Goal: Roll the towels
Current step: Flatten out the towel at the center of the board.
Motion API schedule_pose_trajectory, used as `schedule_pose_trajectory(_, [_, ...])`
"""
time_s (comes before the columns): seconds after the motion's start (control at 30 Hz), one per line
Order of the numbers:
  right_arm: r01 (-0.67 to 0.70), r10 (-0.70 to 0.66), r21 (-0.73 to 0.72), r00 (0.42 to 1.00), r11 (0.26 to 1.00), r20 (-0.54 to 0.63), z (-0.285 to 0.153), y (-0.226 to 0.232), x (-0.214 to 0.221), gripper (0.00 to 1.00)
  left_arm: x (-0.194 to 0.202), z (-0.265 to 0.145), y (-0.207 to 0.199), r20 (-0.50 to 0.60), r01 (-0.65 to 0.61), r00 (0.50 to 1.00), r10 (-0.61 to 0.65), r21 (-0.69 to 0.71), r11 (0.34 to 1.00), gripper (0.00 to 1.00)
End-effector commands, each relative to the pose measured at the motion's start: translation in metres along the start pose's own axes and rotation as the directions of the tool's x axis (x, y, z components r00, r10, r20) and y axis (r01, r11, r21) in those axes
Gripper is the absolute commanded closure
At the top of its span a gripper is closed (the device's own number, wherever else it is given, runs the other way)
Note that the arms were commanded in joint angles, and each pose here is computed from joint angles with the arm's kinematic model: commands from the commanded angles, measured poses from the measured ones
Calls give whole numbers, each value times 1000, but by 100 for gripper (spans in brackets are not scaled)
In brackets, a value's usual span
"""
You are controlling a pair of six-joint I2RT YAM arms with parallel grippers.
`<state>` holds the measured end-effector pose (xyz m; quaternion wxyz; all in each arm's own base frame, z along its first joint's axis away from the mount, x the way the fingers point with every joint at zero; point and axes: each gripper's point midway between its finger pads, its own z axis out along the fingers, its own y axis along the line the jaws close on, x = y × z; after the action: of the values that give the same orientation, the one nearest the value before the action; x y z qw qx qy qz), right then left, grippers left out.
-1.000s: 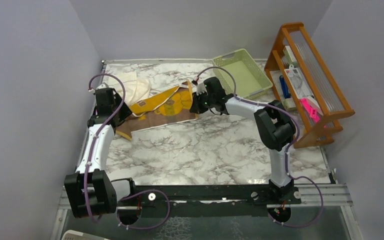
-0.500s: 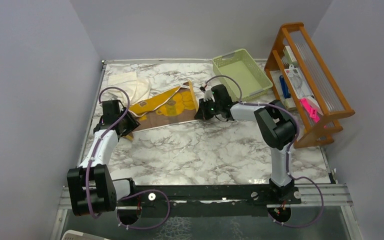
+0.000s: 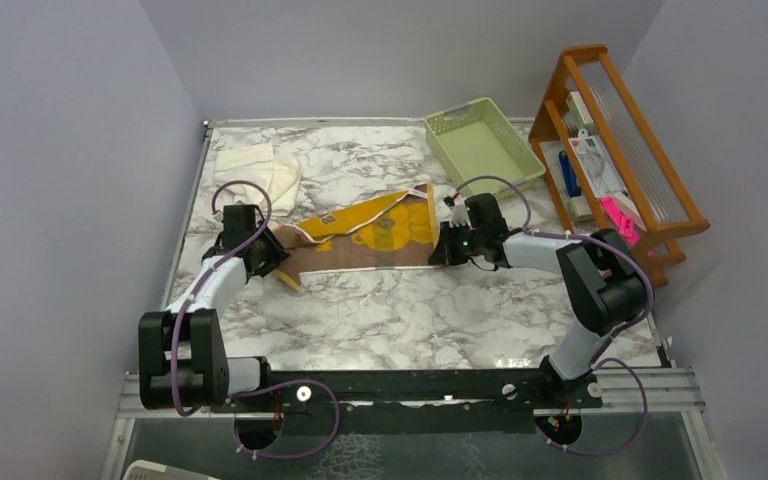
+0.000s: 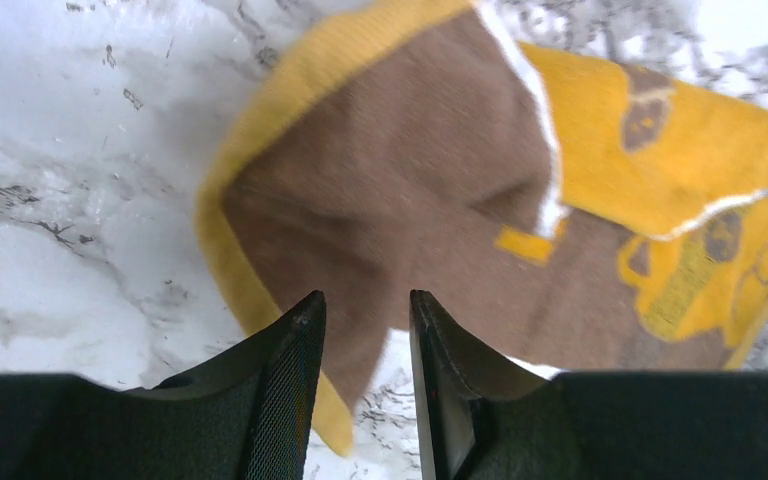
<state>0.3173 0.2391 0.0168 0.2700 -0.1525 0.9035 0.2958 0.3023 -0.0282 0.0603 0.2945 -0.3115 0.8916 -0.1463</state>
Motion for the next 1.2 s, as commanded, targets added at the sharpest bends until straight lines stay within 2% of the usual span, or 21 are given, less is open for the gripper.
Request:
schedule_pose_trajectory(0.0, [-129,147,103,969,986,-198,-25,-29,70,100,11,19,25,-2,44,999,-44,-114,992,62])
schedule_pose_trajectory(0.1, [-142,155,82,972,986,-175,-32,-22,62,100,12,23,40,39,99,995,-94,-178,979,62])
schedule_pose_trajectory(0.3, [-203,209,55,964,978,-164,-47,-18,60,100,-4,21,64,193,199,970,-149,-275,941,61])
schedule_pose_trajectory(0.5, [-263,273,90,952,961,-136,-76,-23,60,100,-34,9,86,386,296,911,-147,-362,884,61])
schedule_pose_trajectory(0.63, [-307,320,135,943,942,-94,-91,-35,51,99,-35,10,93,393,289,911,-124,-394,873,61])
schedule_pose_trajectory(0.7, [-325,336,139,940,936,-66,-96,-39,44,96,-34,7,95,391,281,913,-113,-406,869,61])
schedule_pose_trajectory(0.8, [-290,294,168,956,942,0,-103,-45,27,85,-34,-1,88,405,271,909,-103,-384,883,61])
schedule_pose_trajectory(0.9, [-218,205,180,975,959,89,-107,-43,-6,72,-36,-13,54,400,198,913,-75,-276,941,61])
schedule_pose_trajectory(0.97, [-169,148,218,983,961,109,-102,-37,-25,62,-35,-14,24,350,90,936,-25,-170,981,61])
schedule_pose_trajectory(1.03, [-122,96,236,988,964,117,-93,-27,-45,54,-34,-16,2,293,8,956,23,-107,994,60])
schedule_pose_trajectory(1.17, [-80,53,215,991,973,126,-71,-10,-70,47,-35,-16,-15,192,-90,975,108,-98,991,56])
